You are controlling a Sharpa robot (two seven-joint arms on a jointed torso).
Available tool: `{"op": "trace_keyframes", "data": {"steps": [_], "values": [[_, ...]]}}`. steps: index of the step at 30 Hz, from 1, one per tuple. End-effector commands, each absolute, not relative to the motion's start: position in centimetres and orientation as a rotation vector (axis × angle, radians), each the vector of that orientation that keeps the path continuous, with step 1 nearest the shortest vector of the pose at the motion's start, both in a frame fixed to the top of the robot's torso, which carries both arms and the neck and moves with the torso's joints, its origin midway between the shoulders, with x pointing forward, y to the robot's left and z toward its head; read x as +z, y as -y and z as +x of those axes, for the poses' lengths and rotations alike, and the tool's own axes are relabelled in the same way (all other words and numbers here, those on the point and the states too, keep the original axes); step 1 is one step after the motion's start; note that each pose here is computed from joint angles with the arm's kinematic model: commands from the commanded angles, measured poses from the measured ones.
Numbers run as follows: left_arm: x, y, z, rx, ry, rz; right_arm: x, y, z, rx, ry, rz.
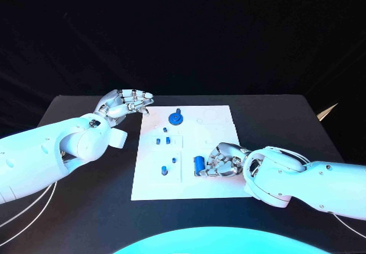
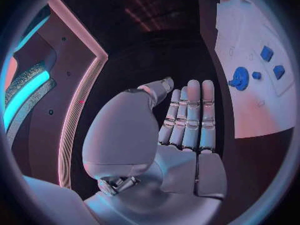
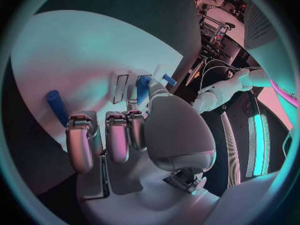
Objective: Assemble the parts on the task board
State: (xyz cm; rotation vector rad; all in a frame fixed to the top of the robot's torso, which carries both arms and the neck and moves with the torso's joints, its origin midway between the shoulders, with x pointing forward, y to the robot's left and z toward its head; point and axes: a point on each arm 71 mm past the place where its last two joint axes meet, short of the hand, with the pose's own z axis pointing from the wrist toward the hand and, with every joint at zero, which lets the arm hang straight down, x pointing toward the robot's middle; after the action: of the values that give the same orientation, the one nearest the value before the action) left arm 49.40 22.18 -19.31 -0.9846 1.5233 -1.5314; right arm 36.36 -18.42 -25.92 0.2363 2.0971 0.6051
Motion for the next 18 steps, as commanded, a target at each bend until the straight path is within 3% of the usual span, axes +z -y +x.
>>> {"op": "trace_keyframes", "data": {"steps": [1,18], "values": [[-19.23,-21.99,49.34,-1.55,-1.526,-0.981,-25.91,18.72,36.68,0.585,-2.077,0.223],[-19.24,-22.17,49.34,-1.546,-1.526,-0.983,-26.05,18.73,36.34,0.618,-2.121,0.18]]}}
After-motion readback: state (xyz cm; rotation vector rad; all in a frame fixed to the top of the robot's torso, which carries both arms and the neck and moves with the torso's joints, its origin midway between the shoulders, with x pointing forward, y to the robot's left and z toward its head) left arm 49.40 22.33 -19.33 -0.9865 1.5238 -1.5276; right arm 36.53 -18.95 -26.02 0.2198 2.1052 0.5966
